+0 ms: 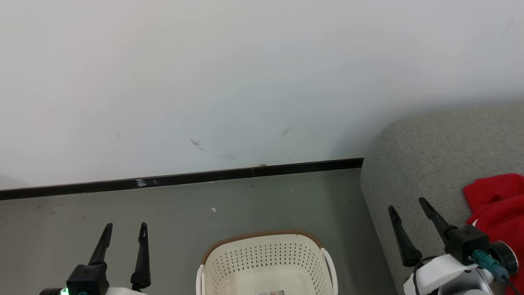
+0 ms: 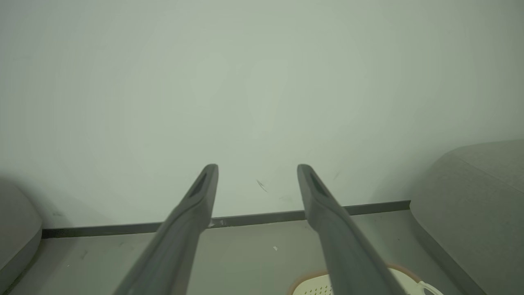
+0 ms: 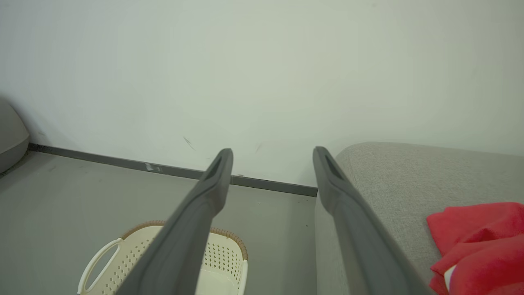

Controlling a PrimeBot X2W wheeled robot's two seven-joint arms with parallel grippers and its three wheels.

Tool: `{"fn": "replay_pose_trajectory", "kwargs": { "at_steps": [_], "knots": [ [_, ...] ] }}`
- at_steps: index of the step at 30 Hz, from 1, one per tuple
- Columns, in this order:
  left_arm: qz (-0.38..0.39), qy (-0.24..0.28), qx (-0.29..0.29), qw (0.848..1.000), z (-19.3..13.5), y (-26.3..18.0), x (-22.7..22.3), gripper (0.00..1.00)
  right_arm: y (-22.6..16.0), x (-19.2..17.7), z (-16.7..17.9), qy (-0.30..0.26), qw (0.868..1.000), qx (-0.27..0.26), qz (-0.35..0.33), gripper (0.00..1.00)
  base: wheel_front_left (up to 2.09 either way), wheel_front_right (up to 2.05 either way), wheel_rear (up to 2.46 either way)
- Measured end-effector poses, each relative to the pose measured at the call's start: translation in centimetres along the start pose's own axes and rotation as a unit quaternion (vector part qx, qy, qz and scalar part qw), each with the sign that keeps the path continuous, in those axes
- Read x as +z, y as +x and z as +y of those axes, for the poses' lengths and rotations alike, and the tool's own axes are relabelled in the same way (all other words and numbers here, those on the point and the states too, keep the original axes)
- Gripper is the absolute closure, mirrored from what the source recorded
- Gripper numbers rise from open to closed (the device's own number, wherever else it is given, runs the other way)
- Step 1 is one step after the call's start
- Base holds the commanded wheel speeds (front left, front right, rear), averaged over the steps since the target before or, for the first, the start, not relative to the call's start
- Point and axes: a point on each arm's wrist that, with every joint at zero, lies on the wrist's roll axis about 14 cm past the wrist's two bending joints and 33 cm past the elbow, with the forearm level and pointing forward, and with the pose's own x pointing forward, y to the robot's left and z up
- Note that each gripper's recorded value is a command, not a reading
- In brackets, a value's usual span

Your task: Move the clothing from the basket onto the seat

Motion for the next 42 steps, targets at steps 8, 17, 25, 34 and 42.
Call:
{"fn": "replay_pose_trajectory", "kwargs": {
  "at_steps": [8,17,25,34,42],
  "knots": [
    [0.004,-0.005,-0.007,1.000,-0.4,0.1,-0.2,0.00,-0.4,0.1,0.2,0.000,1.000,-0.001,-0.001,0.00,0.00,0.00,0.00],
    [0.011,-0.003,-0.014,1.000,-0.6,0.2,-0.7,0.00,-0.8,0.1,0.2,0.000,1.000,-0.002,-0.004,0.00,0.00,0.00,0.00],
    [0.056,-0.010,-0.007,0.998,-0.8,-1.2,-3.5,1.00,-2.4,-2.9,1.3,0.016,0.999,0.005,0.045,1.00,0.00,0.00,0.00],
    [0.088,-0.051,0.010,0.995,0.1,-1.6,-4.8,1.00,-2.7,-3.6,0.9,0.056,0.997,-0.010,0.057,1.00,0.00,0.00,0.00],
    [0.111,-0.111,0.029,0.987,0.6,-1.7,-5.6,1.00,-2.1,-4.2,-0.6,0.114,0.990,-0.041,0.072,1.00,0.00,0.00,0.00]
  ]
}}
